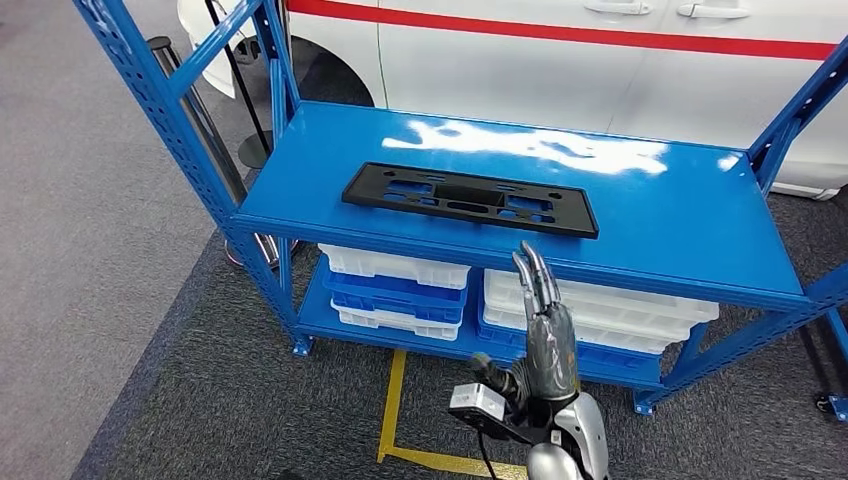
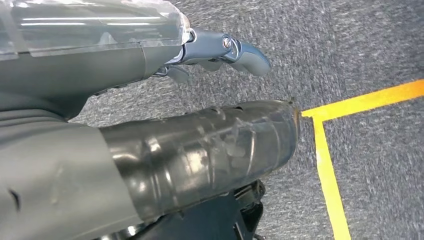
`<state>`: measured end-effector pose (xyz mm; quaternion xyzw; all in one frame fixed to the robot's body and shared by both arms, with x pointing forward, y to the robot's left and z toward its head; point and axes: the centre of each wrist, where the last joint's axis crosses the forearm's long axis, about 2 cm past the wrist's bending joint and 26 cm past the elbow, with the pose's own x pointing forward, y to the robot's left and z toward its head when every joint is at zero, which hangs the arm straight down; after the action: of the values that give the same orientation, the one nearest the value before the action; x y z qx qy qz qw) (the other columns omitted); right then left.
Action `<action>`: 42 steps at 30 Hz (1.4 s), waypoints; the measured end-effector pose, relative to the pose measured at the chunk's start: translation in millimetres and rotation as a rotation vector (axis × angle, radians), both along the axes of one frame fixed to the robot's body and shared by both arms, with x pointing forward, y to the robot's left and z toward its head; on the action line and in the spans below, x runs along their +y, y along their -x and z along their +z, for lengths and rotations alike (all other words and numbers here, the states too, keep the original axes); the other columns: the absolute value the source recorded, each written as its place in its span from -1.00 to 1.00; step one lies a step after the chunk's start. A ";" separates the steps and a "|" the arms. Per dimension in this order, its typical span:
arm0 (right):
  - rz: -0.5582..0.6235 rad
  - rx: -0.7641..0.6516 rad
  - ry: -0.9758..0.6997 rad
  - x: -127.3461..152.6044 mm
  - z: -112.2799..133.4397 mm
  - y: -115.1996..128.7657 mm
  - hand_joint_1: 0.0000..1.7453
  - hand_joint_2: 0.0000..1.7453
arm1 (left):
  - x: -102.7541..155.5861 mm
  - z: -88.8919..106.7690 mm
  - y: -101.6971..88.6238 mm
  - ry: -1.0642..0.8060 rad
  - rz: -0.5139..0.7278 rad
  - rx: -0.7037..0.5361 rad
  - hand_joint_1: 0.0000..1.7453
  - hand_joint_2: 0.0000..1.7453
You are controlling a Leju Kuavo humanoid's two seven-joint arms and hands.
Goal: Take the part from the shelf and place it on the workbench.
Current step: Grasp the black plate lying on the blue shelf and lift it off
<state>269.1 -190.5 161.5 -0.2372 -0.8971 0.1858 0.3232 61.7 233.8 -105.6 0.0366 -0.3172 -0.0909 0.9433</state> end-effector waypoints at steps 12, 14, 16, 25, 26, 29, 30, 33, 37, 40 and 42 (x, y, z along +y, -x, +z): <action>0.054 -0.032 -0.072 17.2 34.4 -23.6 -1.00 1.00 | 0.7 0.6 -4.6 -0.010 -0.015 0.014 -1.00 -1.00; 0.057 -0.047 -0.052 19.2 40.6 -27.7 -1.00 1.00 | 1.3 0.7 -5.4 -0.015 -0.017 0.013 -1.00 -1.00; 0.094 -0.046 -0.049 22.9 48.6 -32.5 -1.00 1.00 | 1.7 0.9 -6.7 -0.020 -0.017 0.013 -1.00 -1.00; 0.270 -0.008 -0.052 41.2 67.3 -40.5 -1.00 1.00 | 2.6 1.0 -7.6 -0.032 -0.011 0.017 -1.00 -1.00; 0.278 -0.008 -0.051 42.3 67.4 -40.4 -1.00 1.00 | 2.6 1.0 -7.5 -0.033 -0.010 0.018 -1.00 -1.00; 0.302 -0.008 -0.041 45.1 67.6 -40.5 -1.00 1.00 | 2.7 1.0 -7.5 -0.034 -0.009 0.020 -1.00 -1.00; 0.317 -0.005 -0.034 46.5 68.0 -40.7 -1.00 1.00 | 2.7 1.0 -7.5 -0.034 -0.009 0.021 -1.00 -1.00; 0.383 0.018 -0.001 53.2 69.3 -41.1 -1.00 1.00 | 2.7 1.0 -7.8 -0.036 -0.012 0.022 -1.00 -1.00; 0.454 0.045 0.042 62.9 68.1 -39.7 -1.00 1.00 | 2.8 1.1 -8.5 -0.038 -0.013 0.022 -1.00 -1.00; 0.478 0.055 0.059 68.0 65.9 -38.5 -1.00 1.00 | 2.8 1.3 -9.3 -0.042 -0.013 0.020 -1.00 -1.00; 0.490 0.062 0.069 70.8 63.8 -37.8 -1.00 1.00 | 3.0 1.4 -10.0 -0.047 -0.012 0.018 -1.00 -1.00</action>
<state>306.9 -119.7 225.2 -0.0179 -0.9106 0.2963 0.2875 71.8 236.9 -104.2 0.0559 -0.3067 -0.1041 0.9444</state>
